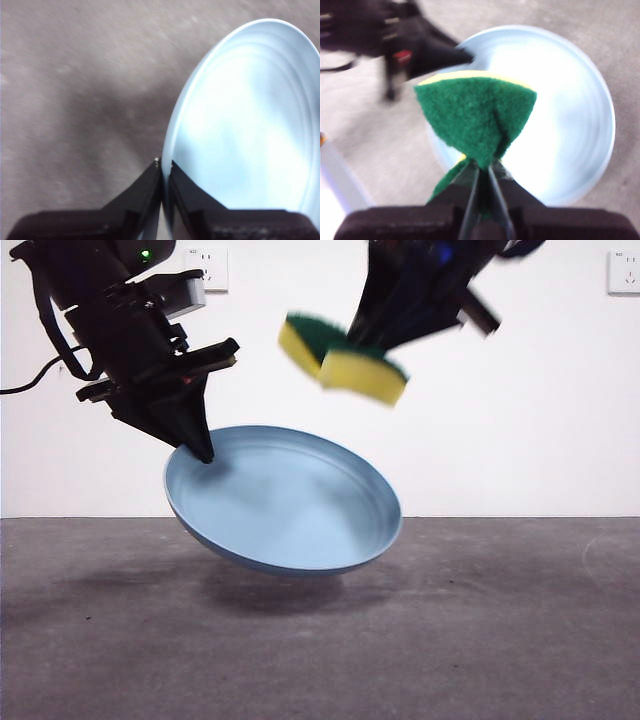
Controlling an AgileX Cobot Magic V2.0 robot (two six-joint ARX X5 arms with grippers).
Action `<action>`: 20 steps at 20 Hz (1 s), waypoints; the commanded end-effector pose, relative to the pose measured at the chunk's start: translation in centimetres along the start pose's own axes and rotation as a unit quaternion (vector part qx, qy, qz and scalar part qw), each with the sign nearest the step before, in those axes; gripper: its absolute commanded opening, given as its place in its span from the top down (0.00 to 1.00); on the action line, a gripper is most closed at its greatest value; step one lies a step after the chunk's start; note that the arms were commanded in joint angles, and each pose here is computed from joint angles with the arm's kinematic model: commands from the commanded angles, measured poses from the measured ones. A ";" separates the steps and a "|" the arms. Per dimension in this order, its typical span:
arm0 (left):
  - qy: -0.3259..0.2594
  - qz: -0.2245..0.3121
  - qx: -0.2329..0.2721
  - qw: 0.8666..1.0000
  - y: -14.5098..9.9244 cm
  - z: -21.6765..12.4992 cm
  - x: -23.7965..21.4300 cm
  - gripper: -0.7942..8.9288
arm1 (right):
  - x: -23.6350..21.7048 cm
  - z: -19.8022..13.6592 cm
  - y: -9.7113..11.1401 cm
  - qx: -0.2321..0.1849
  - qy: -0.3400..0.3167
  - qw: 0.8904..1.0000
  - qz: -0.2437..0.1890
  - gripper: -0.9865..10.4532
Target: Pick up the plate,pick up the cloth,clean the plate with the cloth
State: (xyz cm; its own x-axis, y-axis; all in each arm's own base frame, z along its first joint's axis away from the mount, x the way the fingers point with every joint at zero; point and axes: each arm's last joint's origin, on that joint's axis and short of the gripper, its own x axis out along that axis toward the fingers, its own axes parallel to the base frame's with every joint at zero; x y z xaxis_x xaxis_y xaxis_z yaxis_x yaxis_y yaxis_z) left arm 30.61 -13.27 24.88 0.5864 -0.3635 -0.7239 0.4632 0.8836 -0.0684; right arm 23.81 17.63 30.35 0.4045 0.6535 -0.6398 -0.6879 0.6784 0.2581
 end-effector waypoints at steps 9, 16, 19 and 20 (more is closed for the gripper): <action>0.100 0.033 -0.047 0.993 4.8 -3.4 6.5 0.92 | -6.7 -1.1 1.5 -0.001 -0.027 0.995 -0.100 0.93; 0.090 0.032 -0.050 0.994 4.8 -3.3 7.0 0.44 | -5.6 -0.4 0.3 0.001 -0.051 0.970 -0.239 0.93; 0.060 0.031 -0.059 0.996 4.3 -2.2 4.8 0.44 | -3.2 0.3 -0.9 0.020 -0.060 0.967 -0.247 0.93; 0.043 0.030 -0.057 0.997 4.0 -1.6 3.7 0.44 | -2.0 0.3 -1.4 0.035 -0.055 0.967 -0.248 0.93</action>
State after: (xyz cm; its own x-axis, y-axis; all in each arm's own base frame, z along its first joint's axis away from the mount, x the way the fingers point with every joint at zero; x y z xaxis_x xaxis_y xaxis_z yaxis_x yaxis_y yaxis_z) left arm 33.82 -10.46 20.41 0.5383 -0.2770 -0.7959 0.3477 0.9333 -0.0897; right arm 23.96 15.39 32.08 0.7469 0.2803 -0.6030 -0.3725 0.9276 -0.0301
